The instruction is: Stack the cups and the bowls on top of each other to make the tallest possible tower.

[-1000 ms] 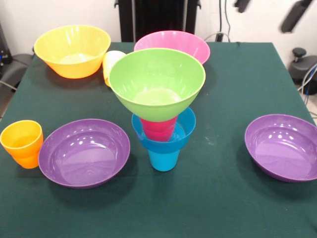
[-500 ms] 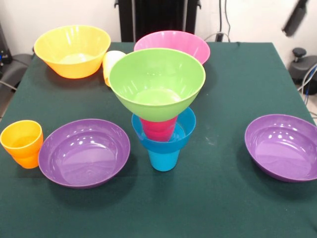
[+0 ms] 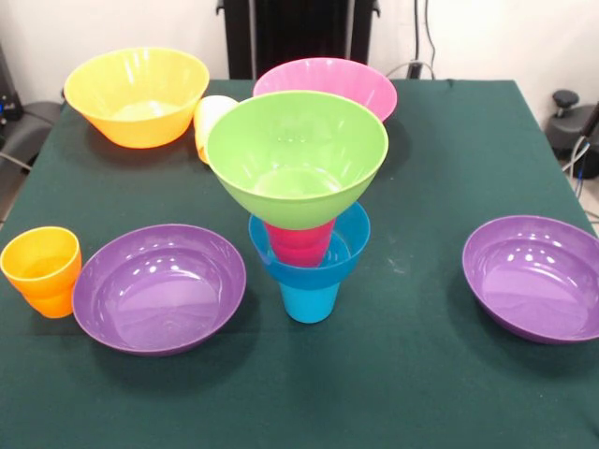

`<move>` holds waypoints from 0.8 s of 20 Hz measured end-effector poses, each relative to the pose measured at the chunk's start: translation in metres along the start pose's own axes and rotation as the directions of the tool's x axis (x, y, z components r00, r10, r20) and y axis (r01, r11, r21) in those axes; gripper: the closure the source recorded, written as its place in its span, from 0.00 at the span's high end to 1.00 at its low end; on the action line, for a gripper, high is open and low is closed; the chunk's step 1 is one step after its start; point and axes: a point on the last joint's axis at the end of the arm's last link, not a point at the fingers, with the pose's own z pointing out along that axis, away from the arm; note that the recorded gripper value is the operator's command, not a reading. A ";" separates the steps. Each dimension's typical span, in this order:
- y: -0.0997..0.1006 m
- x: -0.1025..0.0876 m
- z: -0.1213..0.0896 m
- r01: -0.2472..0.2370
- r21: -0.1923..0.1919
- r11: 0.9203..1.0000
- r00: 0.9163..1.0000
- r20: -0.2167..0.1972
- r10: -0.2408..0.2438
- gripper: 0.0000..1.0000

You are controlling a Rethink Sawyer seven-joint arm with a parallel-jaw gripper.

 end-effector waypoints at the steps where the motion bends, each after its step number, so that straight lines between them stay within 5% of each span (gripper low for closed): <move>1: 0.002 0.008 0.002 -0.007 -0.004 1.000 1.000 0.014 0.007 1.00; 8: -0.004 0.057 0.006 -0.066 -0.038 0.997 0.994 0.083 0.069 1.00; 16: -0.040 0.064 0.023 -0.141 -0.049 0.989 0.983 0.110 0.145 1.00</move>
